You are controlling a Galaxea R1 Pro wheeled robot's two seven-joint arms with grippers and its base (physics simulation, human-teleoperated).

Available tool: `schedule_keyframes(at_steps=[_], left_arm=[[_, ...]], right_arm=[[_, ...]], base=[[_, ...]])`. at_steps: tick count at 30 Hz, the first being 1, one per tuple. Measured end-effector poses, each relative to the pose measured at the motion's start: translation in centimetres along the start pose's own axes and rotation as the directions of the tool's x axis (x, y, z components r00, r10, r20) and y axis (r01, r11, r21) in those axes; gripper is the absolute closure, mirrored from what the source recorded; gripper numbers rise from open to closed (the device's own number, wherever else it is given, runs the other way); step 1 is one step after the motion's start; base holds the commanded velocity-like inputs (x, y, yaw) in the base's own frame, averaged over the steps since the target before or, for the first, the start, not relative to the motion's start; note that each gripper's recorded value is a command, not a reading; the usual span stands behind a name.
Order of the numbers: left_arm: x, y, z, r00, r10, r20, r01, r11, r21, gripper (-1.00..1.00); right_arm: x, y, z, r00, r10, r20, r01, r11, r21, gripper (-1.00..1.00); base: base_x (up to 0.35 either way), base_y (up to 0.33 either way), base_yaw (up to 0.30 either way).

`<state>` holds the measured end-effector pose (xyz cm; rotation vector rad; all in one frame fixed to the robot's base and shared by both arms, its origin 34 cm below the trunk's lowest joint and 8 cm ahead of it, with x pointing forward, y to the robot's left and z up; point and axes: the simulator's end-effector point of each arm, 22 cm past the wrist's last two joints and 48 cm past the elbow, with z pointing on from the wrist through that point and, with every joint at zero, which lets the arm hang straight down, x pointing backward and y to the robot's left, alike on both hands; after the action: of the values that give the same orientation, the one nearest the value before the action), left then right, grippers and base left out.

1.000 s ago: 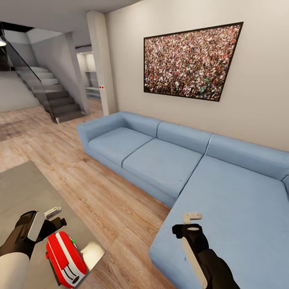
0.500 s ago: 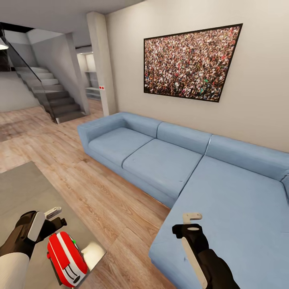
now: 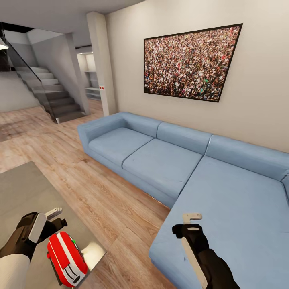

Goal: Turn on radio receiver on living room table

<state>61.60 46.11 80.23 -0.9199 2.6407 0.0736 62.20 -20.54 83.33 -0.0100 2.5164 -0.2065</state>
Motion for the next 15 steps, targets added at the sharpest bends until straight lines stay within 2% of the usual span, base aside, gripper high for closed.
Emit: schedule_keyframes(at_steps=[7,15], left_arm=[[-0.24,0.04,0.01,1.0,-0.008,0.01,0.008,1.0,0.002,-1.0],[-0.12,-0.12,0.04,1.0,-0.01,0.007,0.01,1.0,0.008,-1.0]], right_arm=[[0.06,-0.01,0.01,1.0,0.0,-0.001,0.0,1.0,0.0,-1.0],[0.07,0.02,0.01,1.0,0.0,-0.001,0.0,1.0,-0.001,-1.0]], base=[[-0.036,0.0,0.0],[-0.316,0.0,0.0]])
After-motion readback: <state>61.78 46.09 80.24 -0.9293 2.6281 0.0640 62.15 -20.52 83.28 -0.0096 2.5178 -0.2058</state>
